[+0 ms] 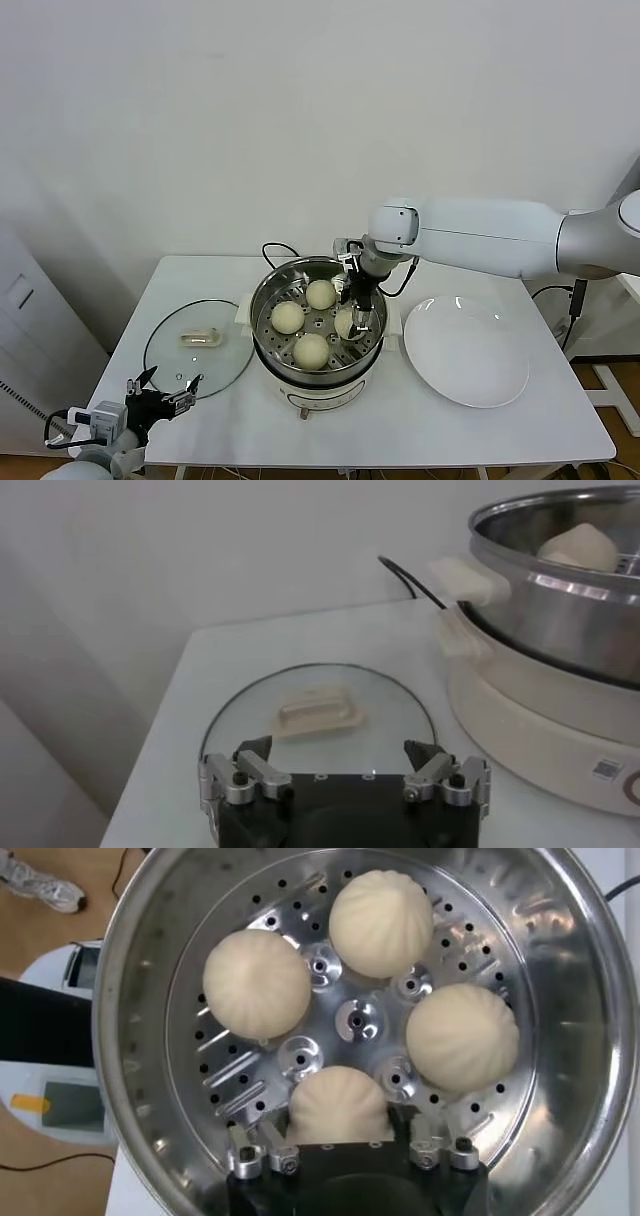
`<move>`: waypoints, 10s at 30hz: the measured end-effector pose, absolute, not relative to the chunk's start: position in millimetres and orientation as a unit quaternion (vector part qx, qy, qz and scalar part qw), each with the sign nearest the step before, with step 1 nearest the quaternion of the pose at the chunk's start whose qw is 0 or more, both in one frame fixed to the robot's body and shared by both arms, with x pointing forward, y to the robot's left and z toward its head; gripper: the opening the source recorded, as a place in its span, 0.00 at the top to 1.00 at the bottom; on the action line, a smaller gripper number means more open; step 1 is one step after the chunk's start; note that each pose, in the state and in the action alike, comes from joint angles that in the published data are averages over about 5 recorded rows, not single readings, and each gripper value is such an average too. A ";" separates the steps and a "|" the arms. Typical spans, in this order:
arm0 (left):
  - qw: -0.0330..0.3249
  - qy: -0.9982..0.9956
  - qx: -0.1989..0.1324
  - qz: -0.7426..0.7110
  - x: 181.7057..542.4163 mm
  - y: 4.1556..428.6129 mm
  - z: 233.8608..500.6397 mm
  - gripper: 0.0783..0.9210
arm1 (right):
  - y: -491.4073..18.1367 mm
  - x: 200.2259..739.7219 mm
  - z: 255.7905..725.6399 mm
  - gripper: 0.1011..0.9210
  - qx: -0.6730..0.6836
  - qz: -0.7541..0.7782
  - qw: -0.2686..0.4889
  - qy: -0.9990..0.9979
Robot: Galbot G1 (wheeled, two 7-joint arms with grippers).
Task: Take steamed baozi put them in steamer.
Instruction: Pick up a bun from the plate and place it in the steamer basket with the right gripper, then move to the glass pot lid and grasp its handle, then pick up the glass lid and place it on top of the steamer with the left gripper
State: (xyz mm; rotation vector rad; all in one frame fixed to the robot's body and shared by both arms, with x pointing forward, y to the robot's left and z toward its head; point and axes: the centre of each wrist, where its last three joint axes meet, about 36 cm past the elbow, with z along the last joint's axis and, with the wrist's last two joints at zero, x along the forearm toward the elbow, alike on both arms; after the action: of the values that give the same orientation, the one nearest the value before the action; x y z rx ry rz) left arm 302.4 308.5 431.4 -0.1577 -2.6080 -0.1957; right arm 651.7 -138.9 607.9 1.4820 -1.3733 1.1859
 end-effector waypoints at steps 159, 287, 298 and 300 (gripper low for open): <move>-0.027 -0.679 0.041 -0.732 430.4 338.8 435.8 0.96 | -422.7 407.8 348.0 0.12 0.027 0.050 -0.012 -0.998; 0.009 -0.745 -0.057 -0.665 371.7 29.0 456.5 0.49 | -439.7 416.6 318.4 0.12 0.020 0.066 0.004 -0.998; 0.047 -0.862 -0.179 -0.471 365.1 89.0 516.1 0.14 | -438.4 417.8 324.6 0.12 0.030 0.052 0.010 -0.998; 0.052 -0.881 -0.192 -0.430 368.3 105.0 524.4 0.12 | -437.0 416.3 326.0 0.12 0.030 0.046 0.014 -0.998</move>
State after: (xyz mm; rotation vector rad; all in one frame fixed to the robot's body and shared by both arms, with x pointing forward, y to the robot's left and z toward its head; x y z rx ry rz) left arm 368.3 105.0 524.4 -0.5851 -2.6785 -1.3071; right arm 416.3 -437.0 326.0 0.0944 -3.1086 0.1446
